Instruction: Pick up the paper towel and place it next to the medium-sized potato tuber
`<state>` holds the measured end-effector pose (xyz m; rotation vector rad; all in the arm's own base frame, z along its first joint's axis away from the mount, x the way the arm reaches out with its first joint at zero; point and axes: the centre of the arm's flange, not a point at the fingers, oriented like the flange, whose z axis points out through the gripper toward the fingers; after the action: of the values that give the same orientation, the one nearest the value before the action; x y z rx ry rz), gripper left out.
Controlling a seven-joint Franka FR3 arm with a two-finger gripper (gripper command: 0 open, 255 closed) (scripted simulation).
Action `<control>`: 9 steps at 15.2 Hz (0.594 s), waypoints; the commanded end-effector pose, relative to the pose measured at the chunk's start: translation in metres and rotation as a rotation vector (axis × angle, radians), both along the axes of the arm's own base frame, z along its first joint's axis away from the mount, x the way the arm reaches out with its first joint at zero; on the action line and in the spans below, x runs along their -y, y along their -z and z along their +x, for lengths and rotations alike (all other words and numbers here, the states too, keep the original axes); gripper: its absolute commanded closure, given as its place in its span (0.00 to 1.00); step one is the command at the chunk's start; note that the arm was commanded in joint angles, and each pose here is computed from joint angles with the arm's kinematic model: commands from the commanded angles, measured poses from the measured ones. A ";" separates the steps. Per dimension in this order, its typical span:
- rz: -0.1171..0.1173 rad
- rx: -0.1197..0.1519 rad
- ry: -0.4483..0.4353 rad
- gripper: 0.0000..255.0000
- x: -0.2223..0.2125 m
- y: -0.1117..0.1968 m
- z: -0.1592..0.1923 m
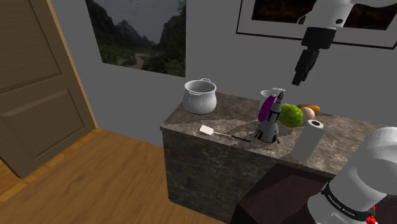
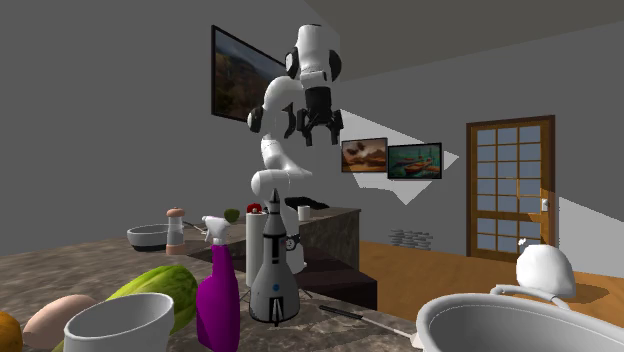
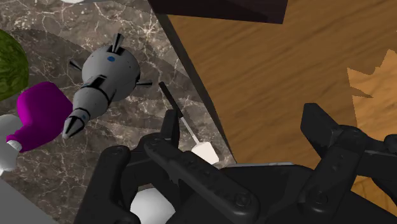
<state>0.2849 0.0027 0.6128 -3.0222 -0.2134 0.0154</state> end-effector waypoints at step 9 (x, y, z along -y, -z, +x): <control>-0.020 -0.026 0.042 0.00 0.069 0.074 -0.019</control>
<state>0.2676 -0.0569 0.5505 -3.0404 -0.1541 0.0484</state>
